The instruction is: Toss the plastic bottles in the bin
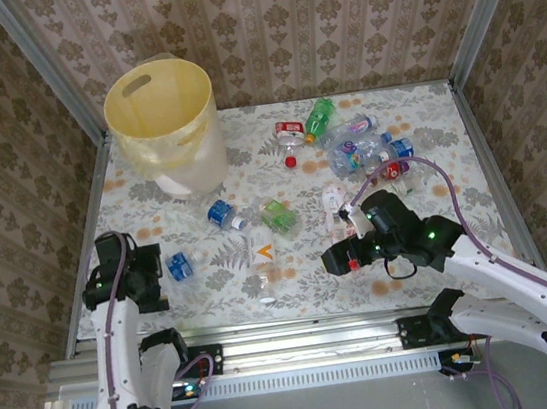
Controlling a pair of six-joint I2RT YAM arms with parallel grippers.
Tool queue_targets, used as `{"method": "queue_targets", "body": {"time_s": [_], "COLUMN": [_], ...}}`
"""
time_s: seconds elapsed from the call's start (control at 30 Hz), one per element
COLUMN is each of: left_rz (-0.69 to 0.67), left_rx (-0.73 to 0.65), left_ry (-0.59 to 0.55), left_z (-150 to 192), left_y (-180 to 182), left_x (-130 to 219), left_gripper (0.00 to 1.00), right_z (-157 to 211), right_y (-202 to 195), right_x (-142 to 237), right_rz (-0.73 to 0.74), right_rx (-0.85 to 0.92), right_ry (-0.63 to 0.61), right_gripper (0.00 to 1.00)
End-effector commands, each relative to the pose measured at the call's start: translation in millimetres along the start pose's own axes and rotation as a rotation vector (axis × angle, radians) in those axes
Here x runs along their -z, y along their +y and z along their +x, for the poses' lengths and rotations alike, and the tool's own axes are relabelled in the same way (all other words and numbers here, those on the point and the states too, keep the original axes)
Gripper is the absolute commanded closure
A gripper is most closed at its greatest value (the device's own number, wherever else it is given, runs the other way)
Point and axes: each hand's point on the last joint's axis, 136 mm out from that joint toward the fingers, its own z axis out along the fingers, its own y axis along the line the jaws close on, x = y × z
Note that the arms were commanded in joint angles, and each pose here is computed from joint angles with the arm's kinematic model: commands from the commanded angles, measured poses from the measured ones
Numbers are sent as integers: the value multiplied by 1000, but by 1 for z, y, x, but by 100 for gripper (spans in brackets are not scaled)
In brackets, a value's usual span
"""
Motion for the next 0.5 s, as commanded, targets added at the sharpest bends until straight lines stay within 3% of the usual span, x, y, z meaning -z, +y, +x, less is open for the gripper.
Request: {"method": "queue_targets", "body": {"time_s": [0.0,0.47], "left_rz": [-13,-118], "left_rx": [53,99], "left_ry": [-24,-25], "left_z": [-7,-16], "left_y": [-5,0], "left_x": [-8,-53], "left_gripper": [0,0], "right_z": [-1,1], "right_y": [2,1], "right_x": [-2,-4], "right_rz": [-16,-15], "right_rx": [-8,-8], "right_ry": [-2,7], "right_gripper": [0,0]}}
